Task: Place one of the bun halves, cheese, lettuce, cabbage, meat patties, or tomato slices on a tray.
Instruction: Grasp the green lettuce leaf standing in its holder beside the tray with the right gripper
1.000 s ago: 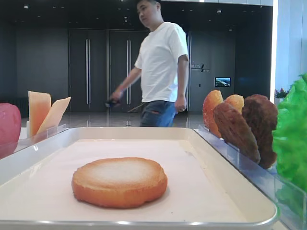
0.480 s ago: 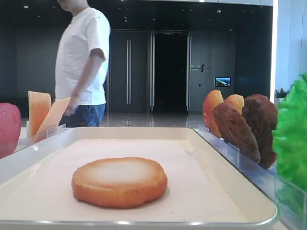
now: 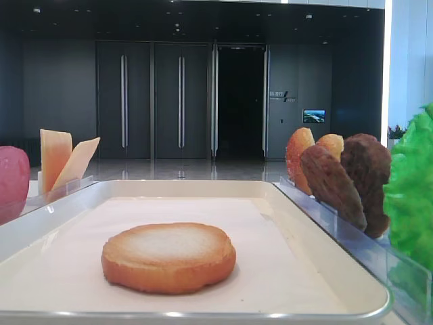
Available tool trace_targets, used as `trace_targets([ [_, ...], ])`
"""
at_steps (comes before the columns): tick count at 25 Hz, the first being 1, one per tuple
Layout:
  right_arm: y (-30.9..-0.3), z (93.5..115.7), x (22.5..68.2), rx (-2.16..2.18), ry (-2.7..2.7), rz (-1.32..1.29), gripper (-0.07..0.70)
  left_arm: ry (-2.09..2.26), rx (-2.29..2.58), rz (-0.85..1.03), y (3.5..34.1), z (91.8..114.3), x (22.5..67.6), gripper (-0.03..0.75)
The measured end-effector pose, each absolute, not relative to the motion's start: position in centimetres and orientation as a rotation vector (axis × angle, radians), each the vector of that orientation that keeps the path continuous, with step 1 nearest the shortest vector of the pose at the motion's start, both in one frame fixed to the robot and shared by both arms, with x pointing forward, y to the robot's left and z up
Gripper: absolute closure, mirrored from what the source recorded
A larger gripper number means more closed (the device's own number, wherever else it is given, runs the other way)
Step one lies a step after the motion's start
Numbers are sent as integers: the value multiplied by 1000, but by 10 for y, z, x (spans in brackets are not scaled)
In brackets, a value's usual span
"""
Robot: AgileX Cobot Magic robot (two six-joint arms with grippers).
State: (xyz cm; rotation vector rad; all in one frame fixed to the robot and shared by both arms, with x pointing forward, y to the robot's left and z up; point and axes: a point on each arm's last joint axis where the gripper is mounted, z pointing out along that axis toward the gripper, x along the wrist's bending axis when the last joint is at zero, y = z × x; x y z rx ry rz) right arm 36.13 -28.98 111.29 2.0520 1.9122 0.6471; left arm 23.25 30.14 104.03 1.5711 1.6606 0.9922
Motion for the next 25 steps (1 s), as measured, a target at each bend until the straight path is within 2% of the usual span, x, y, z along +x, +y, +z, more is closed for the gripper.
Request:
trace_targets([
  [15,-268,1101,379,2159,2030,651,158,1661,1571,992,301,1040,233,24],
  [25,-212,1095,360,2136,2228,607,158,1661,1571,992,301,1040,233,24],
])
